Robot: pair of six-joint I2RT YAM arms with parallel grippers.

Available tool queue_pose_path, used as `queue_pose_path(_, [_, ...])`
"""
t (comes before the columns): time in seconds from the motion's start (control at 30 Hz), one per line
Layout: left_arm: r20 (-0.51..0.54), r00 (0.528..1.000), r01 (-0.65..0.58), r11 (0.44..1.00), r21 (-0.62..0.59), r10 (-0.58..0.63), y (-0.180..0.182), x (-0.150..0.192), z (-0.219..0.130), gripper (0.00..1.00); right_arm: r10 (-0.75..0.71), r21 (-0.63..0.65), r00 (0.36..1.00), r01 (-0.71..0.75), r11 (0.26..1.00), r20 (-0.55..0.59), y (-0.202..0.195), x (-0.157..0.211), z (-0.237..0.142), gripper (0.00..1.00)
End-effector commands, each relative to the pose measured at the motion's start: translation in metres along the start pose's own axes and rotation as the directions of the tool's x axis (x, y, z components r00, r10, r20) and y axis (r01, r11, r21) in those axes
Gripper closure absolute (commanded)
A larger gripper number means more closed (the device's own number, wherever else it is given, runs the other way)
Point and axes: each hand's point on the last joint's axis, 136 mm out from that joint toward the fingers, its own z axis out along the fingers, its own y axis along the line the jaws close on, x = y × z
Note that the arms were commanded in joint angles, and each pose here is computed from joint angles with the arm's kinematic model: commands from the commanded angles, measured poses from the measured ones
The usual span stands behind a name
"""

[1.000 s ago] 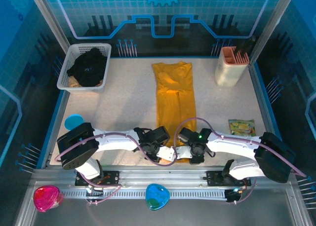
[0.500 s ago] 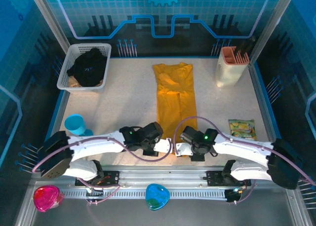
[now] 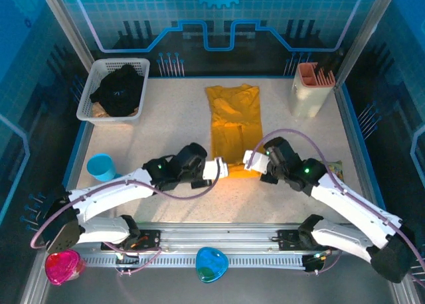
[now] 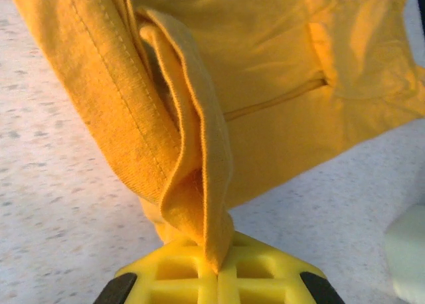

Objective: Fold and stack the t-shirts

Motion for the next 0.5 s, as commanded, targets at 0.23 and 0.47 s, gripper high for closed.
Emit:
queue_pose_path(0.23, [0.026, 0.996, 0.092, 0.983, -0.158, -0.089, 0.092, -0.02, 0.035, 1.0, 0.014, 0.111, 1.0, -0.015, 0.994, 0.016, -0.087, -0.022, 0.042, 1.0])
queue_pose_path(0.47, [-0.049, 0.991, 0.109, 0.971, -0.215, -0.122, 0.128, 0.004, 0.085, 1.0, 0.068, 0.104, 0.998, -0.067, 0.992, -0.012, -0.117, -0.014, 0.092, 1.0])
